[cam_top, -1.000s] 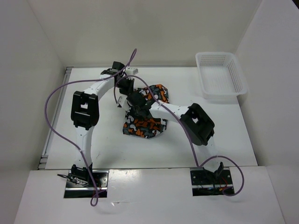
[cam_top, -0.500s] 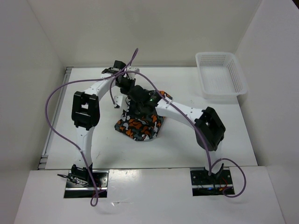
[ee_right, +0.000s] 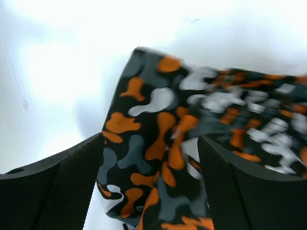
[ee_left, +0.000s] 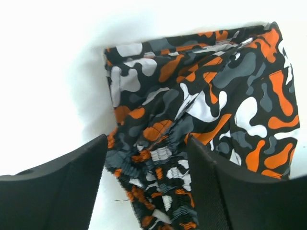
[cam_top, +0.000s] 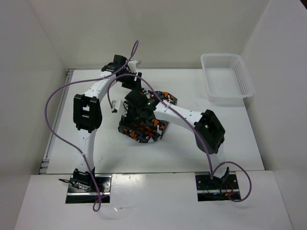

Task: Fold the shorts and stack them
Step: Fold the shorts

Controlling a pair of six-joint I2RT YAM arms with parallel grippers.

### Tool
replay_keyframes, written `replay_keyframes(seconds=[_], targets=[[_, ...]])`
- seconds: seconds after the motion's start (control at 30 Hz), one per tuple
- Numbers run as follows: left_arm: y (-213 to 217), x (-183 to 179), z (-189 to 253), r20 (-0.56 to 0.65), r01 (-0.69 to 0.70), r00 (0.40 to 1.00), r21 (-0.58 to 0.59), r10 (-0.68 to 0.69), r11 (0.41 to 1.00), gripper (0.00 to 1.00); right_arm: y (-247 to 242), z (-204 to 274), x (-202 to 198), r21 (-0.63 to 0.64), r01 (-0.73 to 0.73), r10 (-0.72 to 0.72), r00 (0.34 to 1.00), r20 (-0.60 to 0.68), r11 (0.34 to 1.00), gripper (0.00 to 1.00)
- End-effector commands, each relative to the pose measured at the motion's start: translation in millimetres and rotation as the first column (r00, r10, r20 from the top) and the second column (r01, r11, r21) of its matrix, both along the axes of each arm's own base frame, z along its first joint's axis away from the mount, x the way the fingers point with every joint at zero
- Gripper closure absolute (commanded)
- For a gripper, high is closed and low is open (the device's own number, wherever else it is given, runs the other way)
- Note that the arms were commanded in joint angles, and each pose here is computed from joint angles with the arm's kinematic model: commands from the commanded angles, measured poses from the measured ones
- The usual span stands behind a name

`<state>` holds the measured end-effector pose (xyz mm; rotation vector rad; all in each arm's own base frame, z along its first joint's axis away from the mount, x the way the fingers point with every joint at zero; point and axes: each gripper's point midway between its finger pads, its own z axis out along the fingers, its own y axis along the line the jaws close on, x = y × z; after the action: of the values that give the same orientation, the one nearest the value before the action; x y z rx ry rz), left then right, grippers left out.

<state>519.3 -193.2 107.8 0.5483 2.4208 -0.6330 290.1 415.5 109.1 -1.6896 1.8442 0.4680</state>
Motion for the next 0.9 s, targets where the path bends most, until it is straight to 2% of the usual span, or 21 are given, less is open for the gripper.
replay_keyframes(seconds=[0.0,0.1,0.13,0.2,0.23,0.27,0.3,0.43,0.57,0.63,0.73,0.87], targets=[[4,7,58,0.114,0.004,0.994,-0.046,0.001,0.999,0.17,-10,139,58,0.355,0.234,-0.271,0.961,0.059,0.905,0.18],[19,3,94,0.172,-0.012,0.985,-0.065,0.024,0.998,0.13,-53,120,91,0.328,0.406,-0.426,0.905,-0.012,0.853,0.29],[28,-4,89,0.146,-0.028,0.989,-0.06,0.036,0.998,0.11,-84,113,116,0.313,0.498,-0.517,0.856,-0.026,0.809,0.32],[37,-19,98,0.141,-0.042,0.989,-0.059,0.05,0.997,0.11,-117,86,132,0.265,0.604,-0.607,0.791,-0.084,0.751,0.44],[39,-32,90,0.095,-0.045,0.994,-0.05,0.049,0.998,0.11,-142,79,145,0.251,0.674,-0.67,0.733,-0.113,0.695,0.48],[42,-50,66,0.017,-0.048,0.999,-0.035,0.049,0.998,0.11,-153,65,145,0.228,0.702,-0.692,0.709,-0.133,0.675,0.54],[44,-62,64,-0.007,-0.049,0.999,-0.03,0.049,0.998,0.13,-161,59,147,0.214,0.722,-0.709,0.689,-0.147,0.658,0.55],[46,-115,17,-0.196,-0.035,0.98,-0.026,0.029,0.999,0.19,-184,24,144,0.142,0.809,-0.761,0.586,-0.278,0.571,0.55],[36,-144,-10,-0.291,-0.004,0.957,-0.028,-0.005,1.0,0.2,-207,-17,144,0.055,0.873,-0.806,0.47,-0.359,0.484,0.52],[31,-146,-20,-0.293,0.01,0.956,-0.028,-0.018,1.0,0.2,-204,-31,138,0.02,0.874,-0.8,0.453,-0.393,0.485,0.48],[34,-149,-41,-0.307,0.006,0.952,0.013,-0.002,1.0,0.19,-209,-48,132,-0.03,0.893,-0.816,0.396,-0.421,0.449,0.45],[36,-156,-63,-0.35,0.01,0.937,0.049,0.008,0.999,0.25,-227,-74,133,-0.106,0.941,-0.871,0.249,-0.423,0.32,0.43]])
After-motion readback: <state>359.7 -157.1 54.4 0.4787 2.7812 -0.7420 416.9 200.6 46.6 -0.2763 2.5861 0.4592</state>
